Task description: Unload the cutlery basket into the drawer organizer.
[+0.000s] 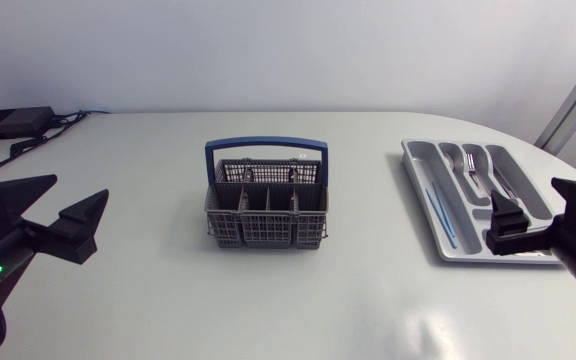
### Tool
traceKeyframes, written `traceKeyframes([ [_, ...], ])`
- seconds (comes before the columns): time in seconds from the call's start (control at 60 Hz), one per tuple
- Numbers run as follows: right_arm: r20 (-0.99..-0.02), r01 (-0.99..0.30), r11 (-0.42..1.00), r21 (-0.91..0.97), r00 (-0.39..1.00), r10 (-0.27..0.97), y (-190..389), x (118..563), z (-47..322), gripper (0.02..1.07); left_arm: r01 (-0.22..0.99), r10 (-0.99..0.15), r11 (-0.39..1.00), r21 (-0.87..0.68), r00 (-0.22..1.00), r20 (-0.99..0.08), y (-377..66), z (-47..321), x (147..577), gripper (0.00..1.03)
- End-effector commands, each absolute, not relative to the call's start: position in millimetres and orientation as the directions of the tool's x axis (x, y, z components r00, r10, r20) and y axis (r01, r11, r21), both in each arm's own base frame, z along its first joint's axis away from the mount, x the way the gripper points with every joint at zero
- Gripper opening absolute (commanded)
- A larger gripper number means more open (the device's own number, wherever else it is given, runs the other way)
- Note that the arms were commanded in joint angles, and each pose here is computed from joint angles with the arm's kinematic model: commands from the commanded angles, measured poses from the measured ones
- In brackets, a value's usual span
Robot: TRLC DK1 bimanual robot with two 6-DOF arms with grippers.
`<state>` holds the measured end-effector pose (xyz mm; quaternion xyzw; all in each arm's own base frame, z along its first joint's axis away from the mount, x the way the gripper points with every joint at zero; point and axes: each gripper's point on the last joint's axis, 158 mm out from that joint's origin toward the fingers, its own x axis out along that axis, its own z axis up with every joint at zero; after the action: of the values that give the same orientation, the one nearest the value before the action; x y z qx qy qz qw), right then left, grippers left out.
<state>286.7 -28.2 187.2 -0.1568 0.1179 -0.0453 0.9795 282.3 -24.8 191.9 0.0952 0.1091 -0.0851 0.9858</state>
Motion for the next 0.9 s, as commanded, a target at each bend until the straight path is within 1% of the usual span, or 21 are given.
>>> traceKeyframes([
  [0.0, -0.205, 0.065, 0.962, -0.267, 0.971, -0.122, -27.2, 281.6, 179.7, 1.02, 0.158, -0.126, 0.978, 0.136, 0.968, -0.218, -20.9, 182.7, 277.9, 0.98],
  [0.717, -0.068, 0.017, 1.000, -0.020, 0.998, -0.018, -3.7, 255.3, 151.7, 1.02, 0.016, -0.016, 1.000, 0.001, 0.995, -0.099, -3.0, 132.3, 255.3, 0.98],
  [0.883, -0.057, 0.010, 1.000, -0.001, 0.998, -0.010, -1.9, 254.4, 149.1, 1.02, 0.014, -0.014, 1.000, -0.001, 0.995, -0.097, -2.7, 131.5, 255.2, 0.98],
])
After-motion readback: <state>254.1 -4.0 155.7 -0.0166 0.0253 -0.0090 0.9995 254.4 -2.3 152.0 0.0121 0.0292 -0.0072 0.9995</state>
